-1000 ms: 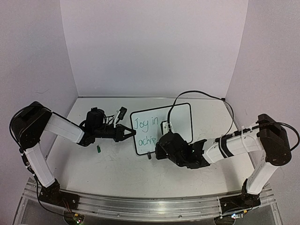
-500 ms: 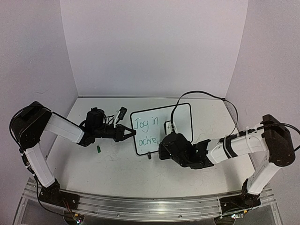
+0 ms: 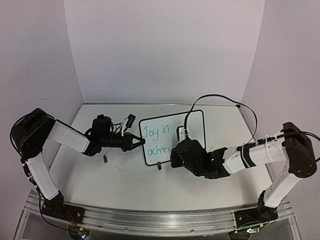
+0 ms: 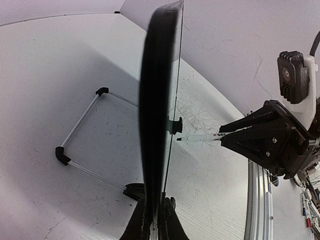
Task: Write a sentence on the whiteboard
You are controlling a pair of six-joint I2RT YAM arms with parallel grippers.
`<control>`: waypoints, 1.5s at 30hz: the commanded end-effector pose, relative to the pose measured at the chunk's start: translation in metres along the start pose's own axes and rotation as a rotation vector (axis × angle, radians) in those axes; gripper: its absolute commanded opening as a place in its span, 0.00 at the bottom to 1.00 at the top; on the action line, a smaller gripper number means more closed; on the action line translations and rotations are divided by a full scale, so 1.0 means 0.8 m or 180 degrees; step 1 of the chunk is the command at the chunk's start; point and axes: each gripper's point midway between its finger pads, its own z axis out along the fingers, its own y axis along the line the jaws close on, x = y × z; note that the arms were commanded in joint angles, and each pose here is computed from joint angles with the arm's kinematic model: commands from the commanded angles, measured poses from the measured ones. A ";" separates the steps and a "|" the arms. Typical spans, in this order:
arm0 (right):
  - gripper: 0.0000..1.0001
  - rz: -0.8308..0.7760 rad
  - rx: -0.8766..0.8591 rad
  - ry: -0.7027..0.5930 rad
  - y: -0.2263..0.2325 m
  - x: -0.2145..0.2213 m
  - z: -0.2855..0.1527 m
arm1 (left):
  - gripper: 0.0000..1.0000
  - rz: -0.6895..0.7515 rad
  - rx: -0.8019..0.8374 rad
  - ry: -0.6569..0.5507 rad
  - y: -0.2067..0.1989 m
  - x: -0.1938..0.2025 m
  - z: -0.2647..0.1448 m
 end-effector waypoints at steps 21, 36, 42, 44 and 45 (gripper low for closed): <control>0.00 -0.0009 0.0095 -0.0076 0.001 -0.009 0.013 | 0.00 0.0163 0.0011 -0.0061 -0.009 -0.018 0.002; 0.00 0.0043 0.0141 0.0106 -0.012 0.020 0.012 | 0.00 0.0163 0.0021 -0.0058 -0.010 -0.018 0.002; 0.00 0.0047 0.0153 0.0139 -0.013 0.026 0.012 | 0.00 0.0162 0.0022 -0.0056 -0.010 -0.018 0.002; 0.00 0.0046 0.0151 0.0134 -0.013 0.024 0.012 | 0.00 0.0161 0.0023 -0.0055 -0.010 -0.018 0.002; 0.00 0.0046 0.0145 0.0135 -0.012 0.024 0.012 | 0.00 0.0162 0.0023 -0.0055 -0.010 -0.018 0.002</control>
